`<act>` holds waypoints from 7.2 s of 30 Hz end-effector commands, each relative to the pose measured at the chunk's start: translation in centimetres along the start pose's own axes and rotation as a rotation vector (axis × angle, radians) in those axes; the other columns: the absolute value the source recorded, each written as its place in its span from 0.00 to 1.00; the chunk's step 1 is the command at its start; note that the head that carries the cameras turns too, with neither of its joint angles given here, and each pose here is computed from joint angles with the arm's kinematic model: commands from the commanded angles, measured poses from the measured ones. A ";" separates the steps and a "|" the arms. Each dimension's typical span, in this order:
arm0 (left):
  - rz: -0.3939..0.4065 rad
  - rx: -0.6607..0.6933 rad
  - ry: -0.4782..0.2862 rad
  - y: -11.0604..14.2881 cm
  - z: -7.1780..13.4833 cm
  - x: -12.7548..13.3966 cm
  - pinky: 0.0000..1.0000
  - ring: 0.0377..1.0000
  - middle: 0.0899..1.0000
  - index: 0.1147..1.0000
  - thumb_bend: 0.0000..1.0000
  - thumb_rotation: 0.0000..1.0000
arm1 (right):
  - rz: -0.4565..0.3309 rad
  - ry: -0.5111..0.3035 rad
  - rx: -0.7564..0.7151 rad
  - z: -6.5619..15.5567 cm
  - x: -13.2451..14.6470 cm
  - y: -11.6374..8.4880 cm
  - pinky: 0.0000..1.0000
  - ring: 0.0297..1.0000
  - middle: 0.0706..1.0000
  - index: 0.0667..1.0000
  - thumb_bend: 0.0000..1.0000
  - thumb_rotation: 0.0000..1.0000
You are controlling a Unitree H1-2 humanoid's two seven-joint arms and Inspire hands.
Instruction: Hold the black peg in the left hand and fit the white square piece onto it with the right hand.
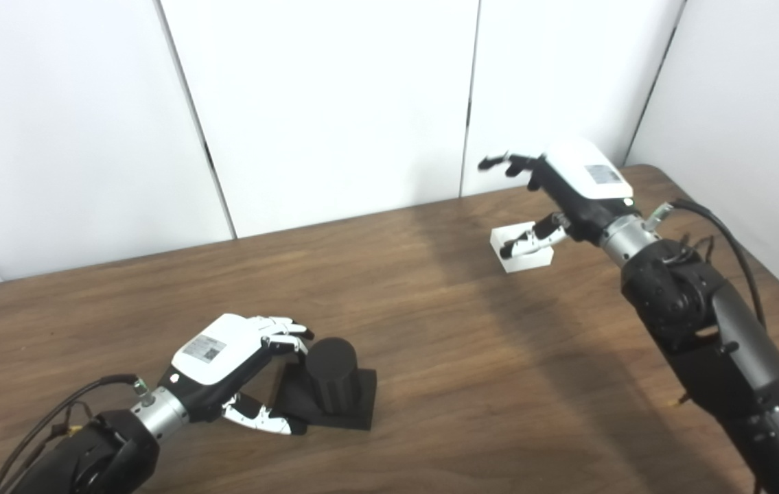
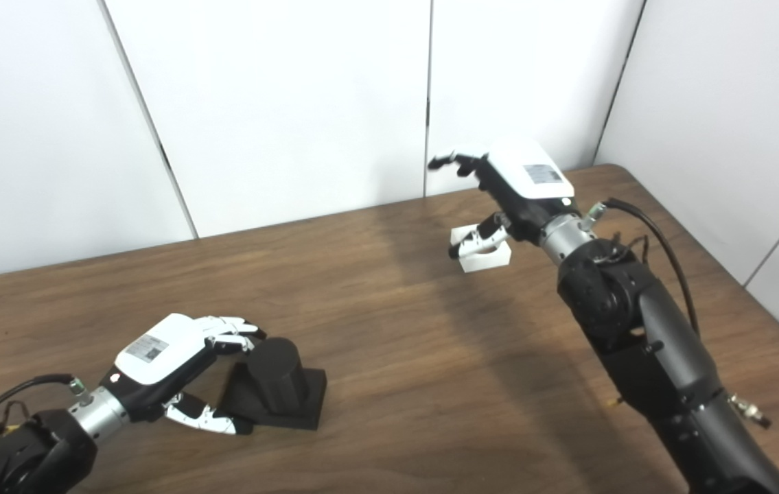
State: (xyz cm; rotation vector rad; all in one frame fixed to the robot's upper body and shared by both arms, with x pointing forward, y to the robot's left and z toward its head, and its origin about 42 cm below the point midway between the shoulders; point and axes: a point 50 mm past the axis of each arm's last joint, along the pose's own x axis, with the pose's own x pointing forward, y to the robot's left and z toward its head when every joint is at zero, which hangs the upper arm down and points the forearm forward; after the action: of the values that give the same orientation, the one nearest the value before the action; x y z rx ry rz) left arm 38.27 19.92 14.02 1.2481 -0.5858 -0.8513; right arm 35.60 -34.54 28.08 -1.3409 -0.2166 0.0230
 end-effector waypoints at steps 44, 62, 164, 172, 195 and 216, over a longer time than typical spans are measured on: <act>-0.213 0.013 0.018 -4.3 -0.4 -4.2 0.78 0.84 0.82 0.43 0.52 0.06 | 0.394 0.224 -0.280 -3.1 11.0 2.7 0.88 0.92 0.94 0.89 0.95 0.14; -0.211 -0.002 0.016 -3.7 -0.1 -4.4 0.77 0.83 0.81 0.42 0.52 0.06 | 0.438 0.180 -0.287 -3.3 10.6 5.3 0.86 0.89 0.88 0.70 0.85 0.20; -0.183 0.010 0.019 -3.1 1.7 0.2 0.81 0.88 0.83 0.43 0.52 0.08 | 0.337 -0.593 0.077 12.6 4.6 -2.4 0.75 0.88 0.77 0.44 0.52 0.13; -0.183 0.001 0.022 -3.1 1.8 0.5 0.81 0.87 0.83 0.43 0.52 0.08 | 0.369 -0.607 0.124 12.9 4.0 -0.8 0.77 0.88 0.77 0.44 0.52 0.13; -0.173 -0.009 0.018 -2.9 1.9 0.6 0.80 0.87 0.82 0.43 0.52 0.08 | 0.433 -0.663 0.157 14.7 3.5 3.3 0.73 0.84 0.75 0.44 0.52 0.13; -0.191 -0.005 0.022 -2.9 2.4 0.9 0.81 0.88 0.83 0.43 0.52 0.08 | 0.439 -0.716 0.196 16.3 3.1 4.5 0.75 0.85 0.76 0.44 0.52 0.13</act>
State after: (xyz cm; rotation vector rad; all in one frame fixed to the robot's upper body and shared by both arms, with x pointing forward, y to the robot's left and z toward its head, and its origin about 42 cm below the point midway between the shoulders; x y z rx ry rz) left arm 37.63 18.16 14.29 1.2357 -0.5355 -0.8769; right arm 36.36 -18.02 26.40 -1.1249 -0.4162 0.8862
